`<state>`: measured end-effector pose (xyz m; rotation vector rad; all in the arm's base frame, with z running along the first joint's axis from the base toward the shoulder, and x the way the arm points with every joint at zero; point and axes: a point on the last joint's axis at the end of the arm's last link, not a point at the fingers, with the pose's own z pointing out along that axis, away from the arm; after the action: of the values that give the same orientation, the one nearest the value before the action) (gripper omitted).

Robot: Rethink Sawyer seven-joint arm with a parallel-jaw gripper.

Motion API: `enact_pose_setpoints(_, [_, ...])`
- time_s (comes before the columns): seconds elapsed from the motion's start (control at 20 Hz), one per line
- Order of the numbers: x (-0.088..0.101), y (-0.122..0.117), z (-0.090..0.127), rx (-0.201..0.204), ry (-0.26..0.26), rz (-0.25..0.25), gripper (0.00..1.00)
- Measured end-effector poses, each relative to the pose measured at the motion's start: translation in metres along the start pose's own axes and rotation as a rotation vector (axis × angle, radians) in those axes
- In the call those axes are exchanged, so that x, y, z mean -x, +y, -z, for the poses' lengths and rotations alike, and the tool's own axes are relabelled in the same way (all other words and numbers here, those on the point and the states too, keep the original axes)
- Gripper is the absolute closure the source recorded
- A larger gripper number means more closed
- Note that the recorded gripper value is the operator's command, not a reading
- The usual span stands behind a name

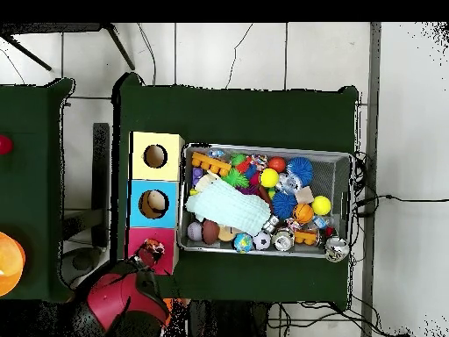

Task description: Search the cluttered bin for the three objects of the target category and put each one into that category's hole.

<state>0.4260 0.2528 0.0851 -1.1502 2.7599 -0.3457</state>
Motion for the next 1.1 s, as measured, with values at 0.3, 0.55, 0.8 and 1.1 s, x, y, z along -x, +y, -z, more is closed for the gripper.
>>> enact_pose_setpoints(0.3, [-0.009, 0.006, -0.02, -0.008, 0.003, 0.015, 1.0])
enact_pose_setpoints(0.55, [-0.018, 0.002, -0.029, -0.025, 0.011, 0.013, 1.0])
enact_pose_setpoints(0.8, [-0.022, -0.001, -0.027, -0.042, 0.017, 0.015, 1.0])
enact_pose_setpoints(1.1, [-0.018, -0.004, -0.016, -0.063, 0.0, 0.019, 1.0])
